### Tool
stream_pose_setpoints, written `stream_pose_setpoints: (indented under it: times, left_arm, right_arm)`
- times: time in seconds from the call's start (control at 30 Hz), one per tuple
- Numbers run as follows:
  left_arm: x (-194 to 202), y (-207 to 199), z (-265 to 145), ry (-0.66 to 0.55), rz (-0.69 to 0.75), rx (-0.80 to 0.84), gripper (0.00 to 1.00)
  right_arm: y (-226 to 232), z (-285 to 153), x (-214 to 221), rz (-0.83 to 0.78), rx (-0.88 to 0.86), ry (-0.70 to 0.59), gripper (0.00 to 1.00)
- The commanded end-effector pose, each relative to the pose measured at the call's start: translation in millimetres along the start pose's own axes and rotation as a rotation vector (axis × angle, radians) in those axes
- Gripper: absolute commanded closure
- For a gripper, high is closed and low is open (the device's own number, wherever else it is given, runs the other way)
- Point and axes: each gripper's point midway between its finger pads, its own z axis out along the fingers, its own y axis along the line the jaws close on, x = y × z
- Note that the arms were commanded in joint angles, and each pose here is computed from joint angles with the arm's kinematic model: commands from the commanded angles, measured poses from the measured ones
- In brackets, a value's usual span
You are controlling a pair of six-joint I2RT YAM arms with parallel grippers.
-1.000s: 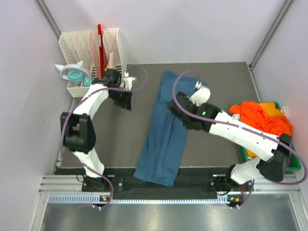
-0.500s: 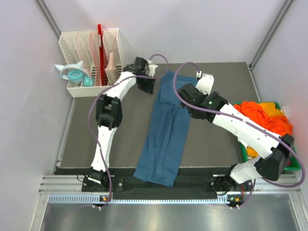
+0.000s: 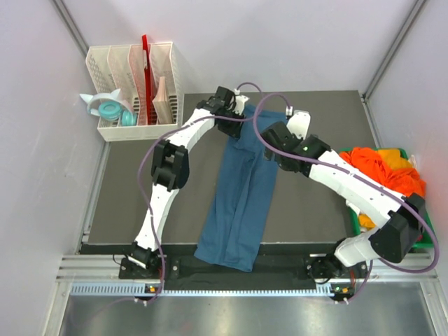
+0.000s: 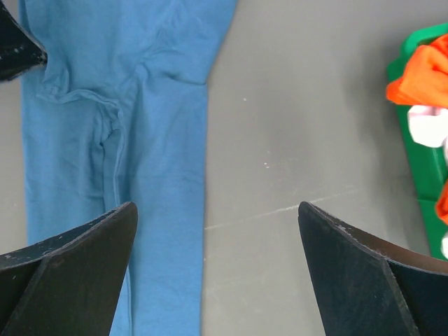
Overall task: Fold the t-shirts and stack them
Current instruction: Fold the tshirt
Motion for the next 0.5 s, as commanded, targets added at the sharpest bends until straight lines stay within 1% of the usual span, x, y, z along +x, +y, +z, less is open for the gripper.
stream_pose_setpoints:
  times: [0.0, 0.17, 0.27, 0.47]
  left_arm:
    - [2, 23, 6, -0.015, -0.021, -0.068, 0.52]
    - [8, 43, 6, -0.011, -0.058, -0.104, 0.52]
    - [16, 41, 11, 0.015, -0.048, -0.084, 0.52]
    - [37, 34, 22, 0.092, -0.053, -0.048, 0.55]
  right_arm:
    - [8, 9, 2, 0.036, -0.024, 0.004, 0.03]
    - [3, 10, 14, 0.051, -0.024, 0.020, 0.03]
    - [-1, 9, 18, 0.058, -0.021, 0.026, 0.04]
    - [-6, 6, 18, 0.074, -0.016, 0.019, 0.03]
